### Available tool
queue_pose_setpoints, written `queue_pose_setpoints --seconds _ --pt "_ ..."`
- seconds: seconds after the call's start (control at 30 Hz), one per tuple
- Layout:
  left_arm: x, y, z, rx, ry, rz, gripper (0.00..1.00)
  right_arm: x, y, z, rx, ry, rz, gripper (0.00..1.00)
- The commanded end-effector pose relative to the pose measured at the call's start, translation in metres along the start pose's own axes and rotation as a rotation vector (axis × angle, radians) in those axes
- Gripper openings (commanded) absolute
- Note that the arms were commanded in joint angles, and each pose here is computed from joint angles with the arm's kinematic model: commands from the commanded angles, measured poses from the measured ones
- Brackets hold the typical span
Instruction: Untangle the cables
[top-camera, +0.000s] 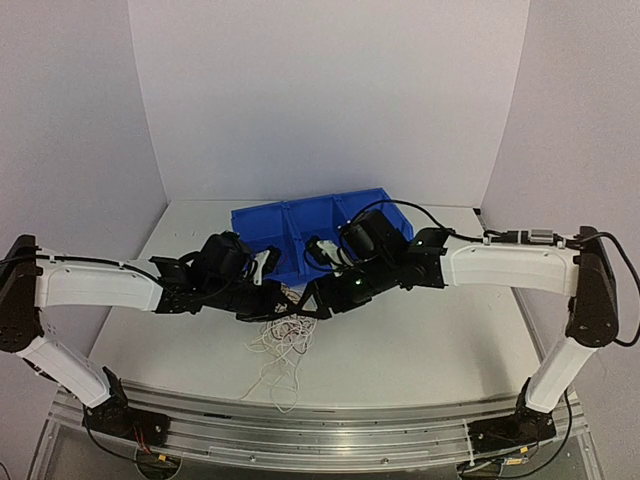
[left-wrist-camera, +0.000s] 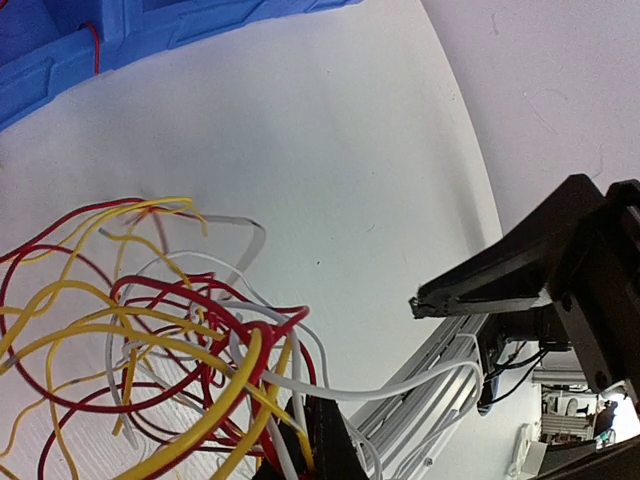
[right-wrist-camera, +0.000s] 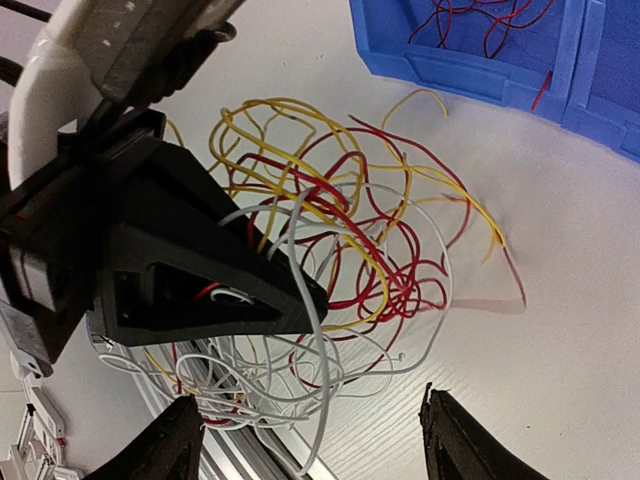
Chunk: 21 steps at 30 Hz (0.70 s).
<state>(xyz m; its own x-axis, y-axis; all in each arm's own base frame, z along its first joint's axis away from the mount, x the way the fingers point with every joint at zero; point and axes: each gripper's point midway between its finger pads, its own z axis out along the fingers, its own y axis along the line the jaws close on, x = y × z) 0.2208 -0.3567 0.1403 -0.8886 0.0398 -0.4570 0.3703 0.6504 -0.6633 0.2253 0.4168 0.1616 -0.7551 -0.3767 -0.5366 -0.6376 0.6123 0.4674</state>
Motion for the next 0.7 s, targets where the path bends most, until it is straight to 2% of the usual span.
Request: queue_pose_setpoints --seconds 0.0,0.23,0.27,0.3,0.33,0.37,0.47,0.67 --pt "-0.016 -0.029 0.008 0.064 -0.026 0.06 0.0 -0.008 0.005 -0.017 0.003 -0.057 -0.003 0.61" --pt "-0.019 -0.035 0.001 0.081 -0.049 0.072 0.0 -0.004 0.001 -0.004 0.009 -0.028 0.026 0.43" --pt "-0.019 -0.034 0.0 0.08 -0.051 0.072 0.0 -0.004 0.0 -0.002 0.012 -0.027 0.03 0.37" --pt "-0.019 -0.033 -0.001 0.075 -0.054 0.072 0.0 -0.005 -0.001 -0.002 0.018 -0.031 0.032 0.27" --pt "-0.019 -0.031 -0.002 0.065 -0.058 0.07 0.0 -0.008 -0.003 -0.003 0.032 -0.041 0.036 0.12" --pt "-0.018 -0.027 -0.002 0.044 -0.058 0.064 0.0 -0.01 -0.009 -0.005 0.066 -0.061 0.043 0.01" --pt "-0.018 -0.003 -0.004 -0.084 -0.068 0.029 0.0 -0.019 -0.034 -0.022 0.221 -0.144 0.058 0.0" --pt "-0.015 0.047 -0.024 -0.34 -0.11 -0.047 0.0 -0.019 -0.126 -0.111 0.812 -0.257 0.116 0.0"
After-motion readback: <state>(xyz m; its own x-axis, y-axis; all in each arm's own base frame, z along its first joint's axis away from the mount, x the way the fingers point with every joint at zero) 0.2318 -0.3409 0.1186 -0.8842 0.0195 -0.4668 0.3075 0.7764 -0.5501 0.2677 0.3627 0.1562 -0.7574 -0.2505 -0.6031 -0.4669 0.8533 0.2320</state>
